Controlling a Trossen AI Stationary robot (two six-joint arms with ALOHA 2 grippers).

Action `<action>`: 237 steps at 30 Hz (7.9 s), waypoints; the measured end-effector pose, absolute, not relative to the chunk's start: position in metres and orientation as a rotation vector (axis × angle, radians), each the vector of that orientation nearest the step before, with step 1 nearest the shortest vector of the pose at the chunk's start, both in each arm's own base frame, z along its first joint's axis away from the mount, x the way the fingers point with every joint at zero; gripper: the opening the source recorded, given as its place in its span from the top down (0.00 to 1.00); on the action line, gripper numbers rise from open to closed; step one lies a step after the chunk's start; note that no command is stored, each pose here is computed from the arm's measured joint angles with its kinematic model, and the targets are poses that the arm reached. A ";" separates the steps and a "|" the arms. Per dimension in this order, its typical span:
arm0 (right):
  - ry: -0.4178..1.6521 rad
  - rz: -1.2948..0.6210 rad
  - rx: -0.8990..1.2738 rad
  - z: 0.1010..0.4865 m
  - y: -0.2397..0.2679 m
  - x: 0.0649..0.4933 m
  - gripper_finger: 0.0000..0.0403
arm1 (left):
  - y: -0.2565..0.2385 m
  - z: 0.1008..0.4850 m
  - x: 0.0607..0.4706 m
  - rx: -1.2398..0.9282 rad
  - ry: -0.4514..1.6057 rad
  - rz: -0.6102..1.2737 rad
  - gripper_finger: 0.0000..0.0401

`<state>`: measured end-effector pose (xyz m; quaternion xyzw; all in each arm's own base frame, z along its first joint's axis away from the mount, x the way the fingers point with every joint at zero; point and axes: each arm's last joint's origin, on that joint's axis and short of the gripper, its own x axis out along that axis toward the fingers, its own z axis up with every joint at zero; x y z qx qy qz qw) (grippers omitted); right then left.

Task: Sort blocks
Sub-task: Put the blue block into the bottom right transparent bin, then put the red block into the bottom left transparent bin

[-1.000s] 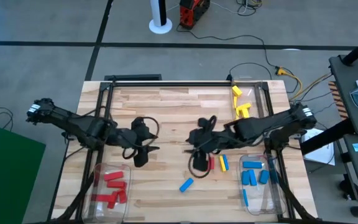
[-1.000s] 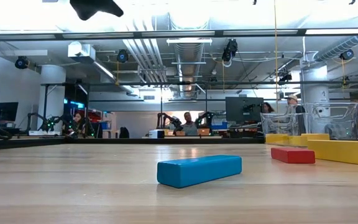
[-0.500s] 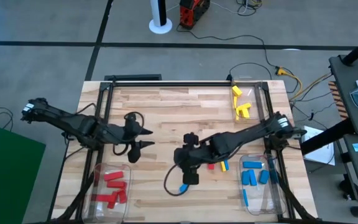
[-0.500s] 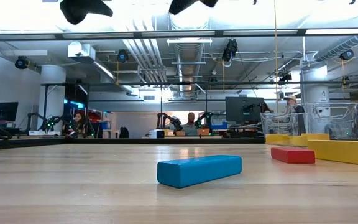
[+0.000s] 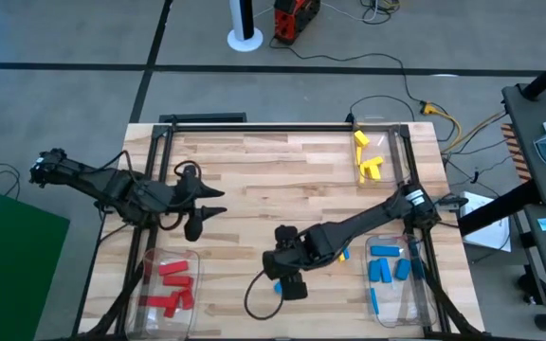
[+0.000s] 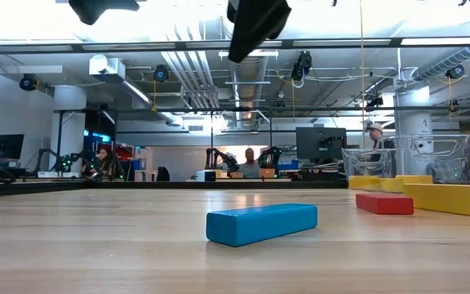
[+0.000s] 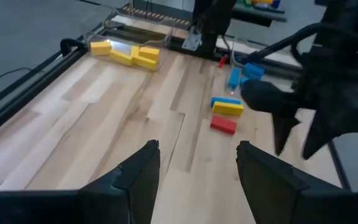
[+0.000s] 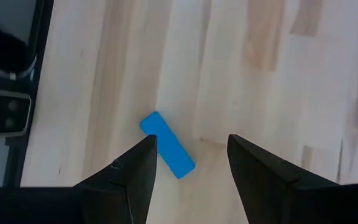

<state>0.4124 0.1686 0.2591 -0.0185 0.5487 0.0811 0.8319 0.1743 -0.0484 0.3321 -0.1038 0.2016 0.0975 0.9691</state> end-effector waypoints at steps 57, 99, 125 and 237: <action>1.392 0.271 -0.157 0.136 0.187 0.425 0.77 | -0.051 0.322 0.182 -0.182 0.476 0.219 0.53; 1.431 0.049 -0.124 0.331 0.150 0.264 0.77 | -0.060 0.334 0.209 -0.278 0.271 0.182 0.53; 1.388 0.007 0.030 0.282 0.114 0.150 0.77 | -0.051 0.341 0.209 -0.263 0.140 0.459 0.53; 0.351 -0.704 0.513 0.370 0.014 0.177 0.97 | -0.005 0.224 0.394 0.064 0.503 -0.132 0.53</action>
